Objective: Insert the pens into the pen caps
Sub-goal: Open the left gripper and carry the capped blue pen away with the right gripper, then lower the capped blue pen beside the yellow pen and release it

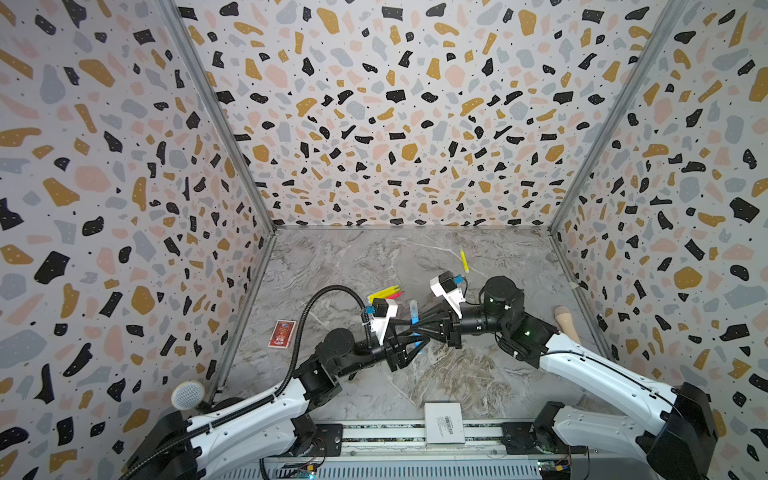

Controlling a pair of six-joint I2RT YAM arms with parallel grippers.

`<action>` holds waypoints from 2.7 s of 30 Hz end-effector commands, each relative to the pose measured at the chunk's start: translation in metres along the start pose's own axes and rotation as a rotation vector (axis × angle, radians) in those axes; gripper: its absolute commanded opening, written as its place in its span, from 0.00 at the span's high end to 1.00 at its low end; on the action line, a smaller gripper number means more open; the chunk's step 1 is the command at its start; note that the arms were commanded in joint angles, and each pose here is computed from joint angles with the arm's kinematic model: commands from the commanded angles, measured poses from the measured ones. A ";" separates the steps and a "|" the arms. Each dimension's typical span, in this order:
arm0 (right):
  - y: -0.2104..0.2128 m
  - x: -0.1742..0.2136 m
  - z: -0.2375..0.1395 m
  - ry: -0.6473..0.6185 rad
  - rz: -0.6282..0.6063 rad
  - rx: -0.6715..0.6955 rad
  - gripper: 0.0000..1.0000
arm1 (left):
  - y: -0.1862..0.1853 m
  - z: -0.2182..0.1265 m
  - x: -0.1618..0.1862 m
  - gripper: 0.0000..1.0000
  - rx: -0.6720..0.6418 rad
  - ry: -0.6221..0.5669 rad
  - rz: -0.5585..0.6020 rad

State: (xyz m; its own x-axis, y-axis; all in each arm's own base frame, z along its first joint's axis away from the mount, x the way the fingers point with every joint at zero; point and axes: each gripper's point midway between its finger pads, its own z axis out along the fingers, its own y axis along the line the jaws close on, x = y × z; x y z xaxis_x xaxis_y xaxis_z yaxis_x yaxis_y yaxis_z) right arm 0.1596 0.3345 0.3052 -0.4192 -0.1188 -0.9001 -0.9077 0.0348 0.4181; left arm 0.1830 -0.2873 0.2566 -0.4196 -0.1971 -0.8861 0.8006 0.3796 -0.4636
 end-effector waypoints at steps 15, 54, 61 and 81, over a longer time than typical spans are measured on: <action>-0.262 0.033 -0.080 0.239 0.225 0.895 1.00 | 0.096 -0.036 0.039 0.29 -0.529 0.093 -0.020; -0.492 0.055 -0.133 0.475 0.269 1.340 0.91 | 0.085 -0.064 0.025 0.30 -0.529 0.040 -0.019; -0.493 0.050 -0.140 0.468 0.256 1.391 0.87 | 0.085 -0.068 0.024 0.30 -0.537 0.025 -0.024; -0.450 0.010 -0.087 0.400 0.151 1.289 0.68 | 0.083 -0.072 0.015 0.30 -0.549 0.021 -0.001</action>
State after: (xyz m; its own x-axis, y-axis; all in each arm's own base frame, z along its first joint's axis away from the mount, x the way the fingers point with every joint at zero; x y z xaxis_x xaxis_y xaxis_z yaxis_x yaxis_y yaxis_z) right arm 0.5727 0.2137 0.0700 -0.7385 -0.2997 -0.6040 -0.2833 0.9508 -0.1255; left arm 0.2086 -0.1948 0.1811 -0.4781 -0.1522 -0.8650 0.4523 0.8015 -0.3911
